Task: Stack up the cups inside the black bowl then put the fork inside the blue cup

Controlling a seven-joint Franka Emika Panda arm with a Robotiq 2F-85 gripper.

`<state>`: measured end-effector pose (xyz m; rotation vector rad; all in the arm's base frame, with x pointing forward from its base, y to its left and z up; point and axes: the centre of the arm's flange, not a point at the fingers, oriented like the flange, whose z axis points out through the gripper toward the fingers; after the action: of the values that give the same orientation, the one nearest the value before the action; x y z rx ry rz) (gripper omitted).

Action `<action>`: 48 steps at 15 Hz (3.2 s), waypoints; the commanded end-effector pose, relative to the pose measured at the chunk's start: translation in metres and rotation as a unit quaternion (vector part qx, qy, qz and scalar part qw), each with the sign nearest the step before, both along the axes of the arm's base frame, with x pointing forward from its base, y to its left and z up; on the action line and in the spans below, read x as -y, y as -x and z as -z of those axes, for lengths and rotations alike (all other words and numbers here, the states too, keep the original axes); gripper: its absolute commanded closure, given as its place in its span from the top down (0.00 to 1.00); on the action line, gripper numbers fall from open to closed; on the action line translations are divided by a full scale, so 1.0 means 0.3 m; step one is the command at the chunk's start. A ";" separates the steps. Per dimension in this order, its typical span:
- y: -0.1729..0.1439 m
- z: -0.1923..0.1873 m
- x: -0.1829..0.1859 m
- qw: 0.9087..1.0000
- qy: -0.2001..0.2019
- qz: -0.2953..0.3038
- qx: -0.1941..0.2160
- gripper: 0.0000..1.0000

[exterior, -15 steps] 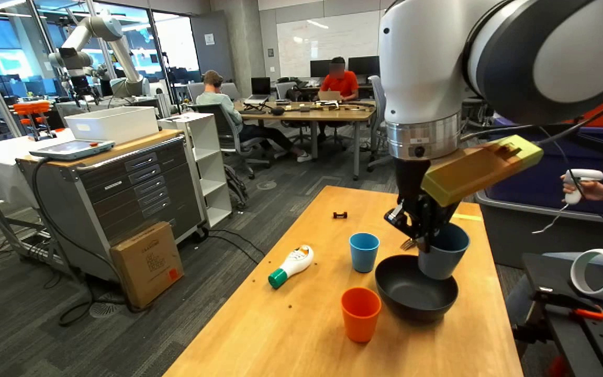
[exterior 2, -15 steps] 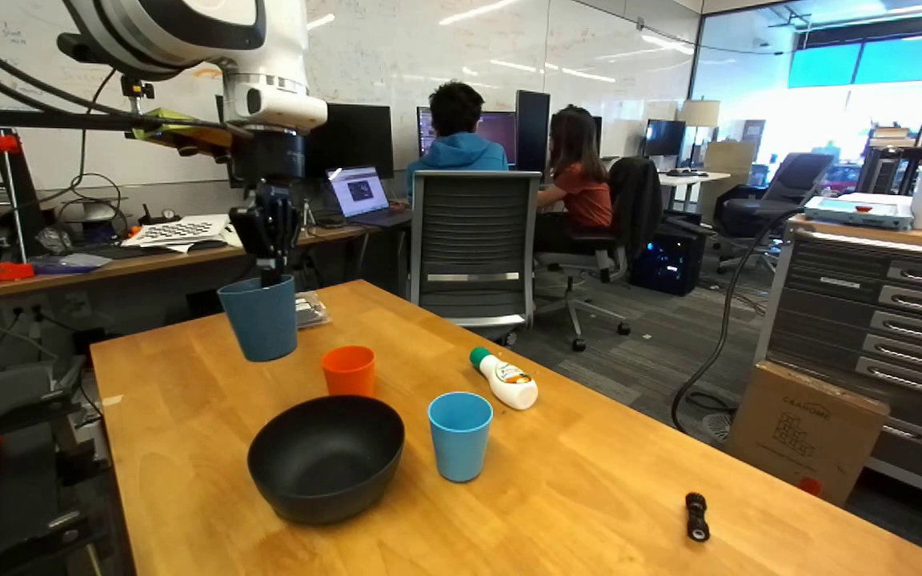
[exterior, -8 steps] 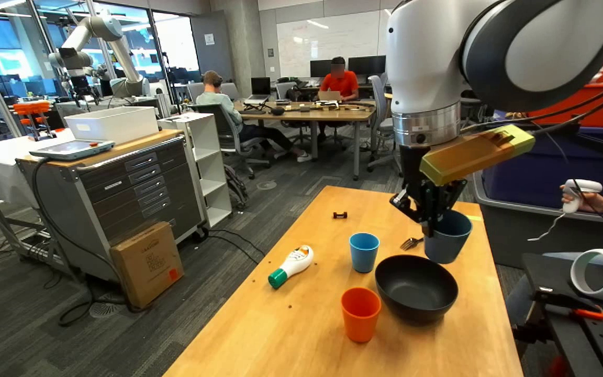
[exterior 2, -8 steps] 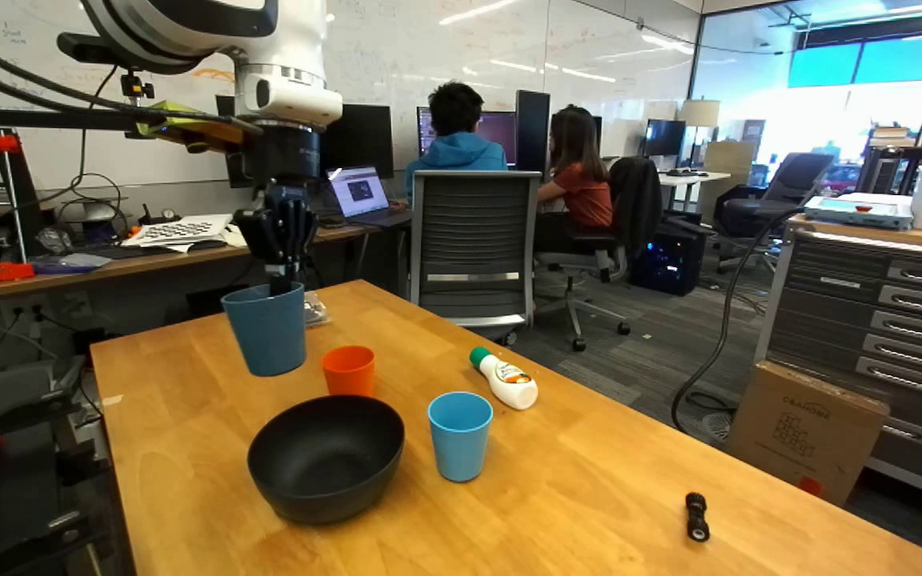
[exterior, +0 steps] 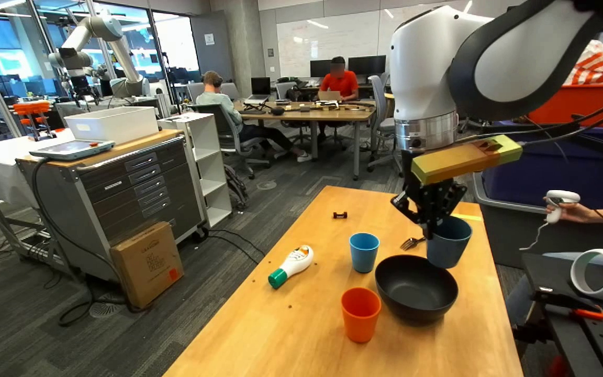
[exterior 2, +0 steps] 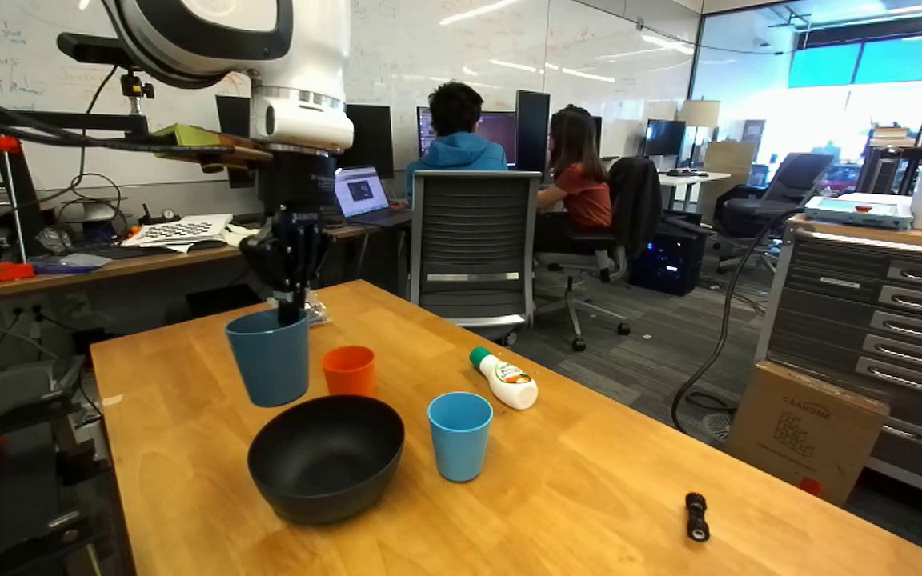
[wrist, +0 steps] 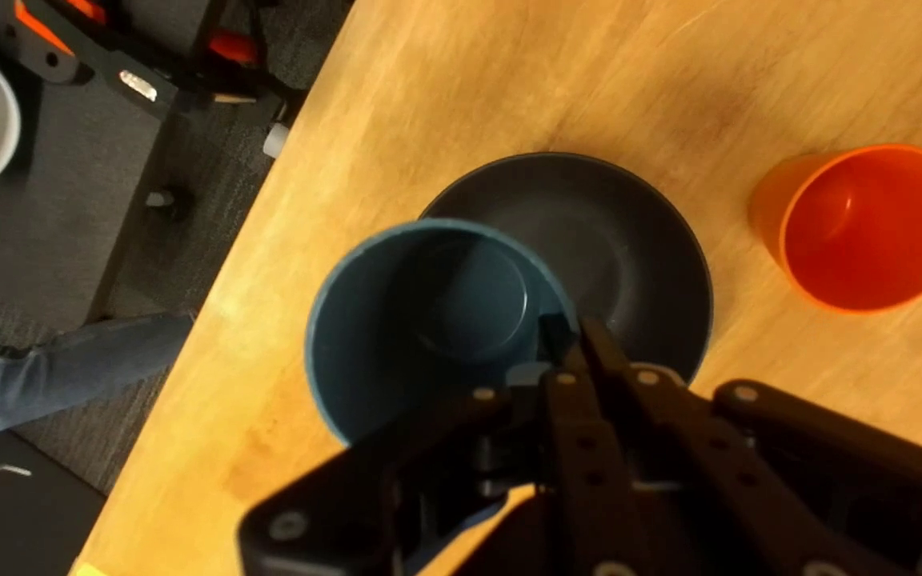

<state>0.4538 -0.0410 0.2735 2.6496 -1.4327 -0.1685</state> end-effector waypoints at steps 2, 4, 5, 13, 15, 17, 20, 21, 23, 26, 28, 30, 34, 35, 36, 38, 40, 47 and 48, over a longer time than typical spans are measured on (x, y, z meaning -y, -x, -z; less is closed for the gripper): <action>-0.058 0.064 0.079 0.998 -0.021 0.051 0.002 0.01; -0.096 0.094 0.108 0.997 -0.024 0.069 0.006 0.01; -0.112 0.103 0.121 0.997 -0.025 0.076 0.008 0.01; -0.247 0.228 0.168 0.993 -0.037 0.112 0.008 0.02; -0.266 0.266 0.166 0.992 -0.038 0.117 0.003 0.02; -0.274 0.303 0.163 0.992 -0.039 0.120 -0.004 0.02; -0.270 0.346 0.157 0.992 -0.039 0.121 -0.015 0.02; -0.266 0.359 0.155 0.992 -0.040 0.122 -0.019 0.02; -0.253 0.377 0.155 0.991 -0.039 0.124 -0.024 0.02; -0.243 0.393 0.155 0.991 -0.038 0.124 -0.030 0.30; -0.242 0.386 0.152 0.991 -0.036 0.123 -0.029 0.37; -0.244 0.366 0.144 0.992 -0.037 0.122 -0.025 0.53; -0.243 0.280 0.096 0.994 -0.037 0.106 -0.014 0.83; -0.238 0.241 0.072 0.995 -0.040 0.094 -0.014 0.91; -0.234 0.208 0.051 0.995 -0.042 0.085 -0.013 0.98; -0.218 0.131 -0.003 0.997 -0.040 0.063 -0.017 1.00; -0.199 0.063 -0.058 0.999 -0.024 0.040 -0.011 1.00; -0.159 0.001 -0.164 0.999 0.011 -0.008 0.029 1.00; -0.158 0.005 -0.177 0.999 0.015 -0.009 0.042 1.00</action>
<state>0.5128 -0.0002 0.2657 2.6694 -1.4229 -0.1374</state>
